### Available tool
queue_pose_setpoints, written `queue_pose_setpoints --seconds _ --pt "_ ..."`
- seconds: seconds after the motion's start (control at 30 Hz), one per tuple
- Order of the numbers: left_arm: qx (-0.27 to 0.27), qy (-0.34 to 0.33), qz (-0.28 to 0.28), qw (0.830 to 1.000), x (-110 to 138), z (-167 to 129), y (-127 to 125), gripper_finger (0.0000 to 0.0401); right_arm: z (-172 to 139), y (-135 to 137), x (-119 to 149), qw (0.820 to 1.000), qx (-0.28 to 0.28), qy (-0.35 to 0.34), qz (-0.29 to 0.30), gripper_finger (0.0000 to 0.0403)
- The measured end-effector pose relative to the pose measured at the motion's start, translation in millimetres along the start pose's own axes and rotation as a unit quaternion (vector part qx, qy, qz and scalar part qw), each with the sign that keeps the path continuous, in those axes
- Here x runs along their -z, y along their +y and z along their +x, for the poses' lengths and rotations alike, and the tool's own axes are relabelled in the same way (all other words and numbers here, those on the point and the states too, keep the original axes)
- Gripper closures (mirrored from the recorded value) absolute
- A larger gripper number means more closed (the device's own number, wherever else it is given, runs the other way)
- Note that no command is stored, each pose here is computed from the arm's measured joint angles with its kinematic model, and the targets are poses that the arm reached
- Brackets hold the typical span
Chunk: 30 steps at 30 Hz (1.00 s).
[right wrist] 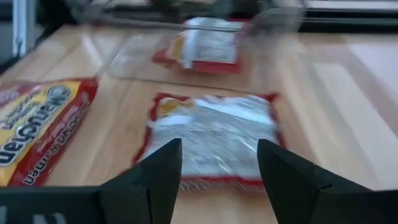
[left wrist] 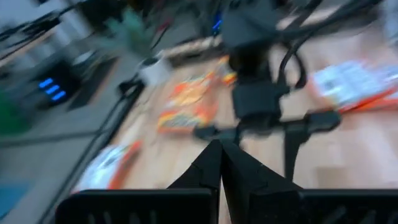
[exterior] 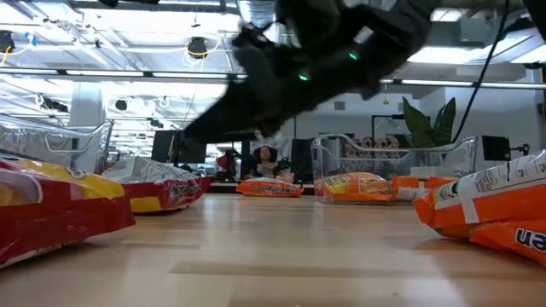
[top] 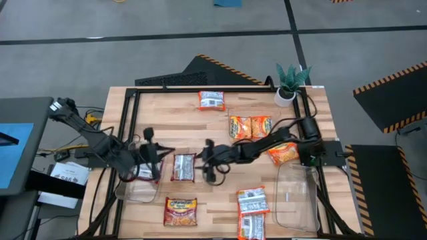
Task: Sort Maruchan noodles
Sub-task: Put the red noodle pack into the bottom left transparent bin
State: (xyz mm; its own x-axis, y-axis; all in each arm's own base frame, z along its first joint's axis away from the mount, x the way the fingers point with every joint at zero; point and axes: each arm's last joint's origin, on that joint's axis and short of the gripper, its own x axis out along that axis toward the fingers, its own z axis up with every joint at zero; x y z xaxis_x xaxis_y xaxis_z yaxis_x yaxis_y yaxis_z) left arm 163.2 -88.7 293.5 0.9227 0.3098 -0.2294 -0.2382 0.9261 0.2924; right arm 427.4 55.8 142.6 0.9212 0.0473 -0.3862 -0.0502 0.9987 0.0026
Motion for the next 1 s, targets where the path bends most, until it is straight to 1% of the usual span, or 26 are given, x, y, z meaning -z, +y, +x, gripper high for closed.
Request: queue_pose_setpoints --seconds 0.1,0.17,0.3,0.4,0.47,0.57,0.67,0.73,0.8,0.87,0.9,0.93,1.0 --pt "0.053 -0.055 -0.026 0.997 13 -4 8 0.0401 15 4 -12 0.999 -0.004 0.026 -0.026 0.0171" --pt "0.091 -0.098 -0.044 0.990 18 -12 18 0.0401 24 4 -19 0.999 -0.003 0.038 -0.034 0.0171" --pt "0.127 -0.164 -0.086 0.975 28 -28 38 0.0401 34 -1 -29 0.996 0.005 0.078 -0.038 0.0171" --pt "0.153 -0.198 -0.098 0.963 37 -36 45 0.0401 41 -2 -36 0.994 0.007 0.101 -0.038 0.0171" --pt "0.159 -0.213 -0.107 0.958 43 -40 48 0.0401 47 -3 -35 0.992 0.008 0.121 -0.038 0.0171" --pt "0.154 -0.230 -0.117 0.954 50 -41 50 0.0401 55 -2 -31 0.989 0.007 0.144 -0.040 0.0171" --pt "0.148 -0.256 -0.132 0.946 47 -44 53 0.0401 64 0 -27 0.987 0.005 0.152 -0.041 0.0171" --pt "0.145 -0.272 -0.131 0.942 44 -45 54 0.0401 70 1 -25 0.987 0.006 0.155 -0.040 0.0171" --pt "0.143 -0.273 -0.124 0.943 44 -45 54 0.0401 73 1 -22 0.986 0.006 0.164 -0.040 0.0174" --pt "0.143 -0.270 -0.120 0.944 44 -45 54 0.0401 75 1 -18 0.984 0.011 0.174 -0.033 0.0189" --pt "0.143 -0.270 -0.119 0.945 45 -45 54 0.0401 75 -1 -17 0.983 0.014 0.181 -0.029 0.0206" --pt "0.143 -0.271 -0.120 0.944 44 -45 54 0.0401 73 -1 -16 0.981 0.016 0.191 -0.028 0.0230" --pt "0.143 -0.273 -0.121 0.944 44 -45 54 0.0401 72 -2 -14 0.978 0.023 0.207 -0.027 0.0294"
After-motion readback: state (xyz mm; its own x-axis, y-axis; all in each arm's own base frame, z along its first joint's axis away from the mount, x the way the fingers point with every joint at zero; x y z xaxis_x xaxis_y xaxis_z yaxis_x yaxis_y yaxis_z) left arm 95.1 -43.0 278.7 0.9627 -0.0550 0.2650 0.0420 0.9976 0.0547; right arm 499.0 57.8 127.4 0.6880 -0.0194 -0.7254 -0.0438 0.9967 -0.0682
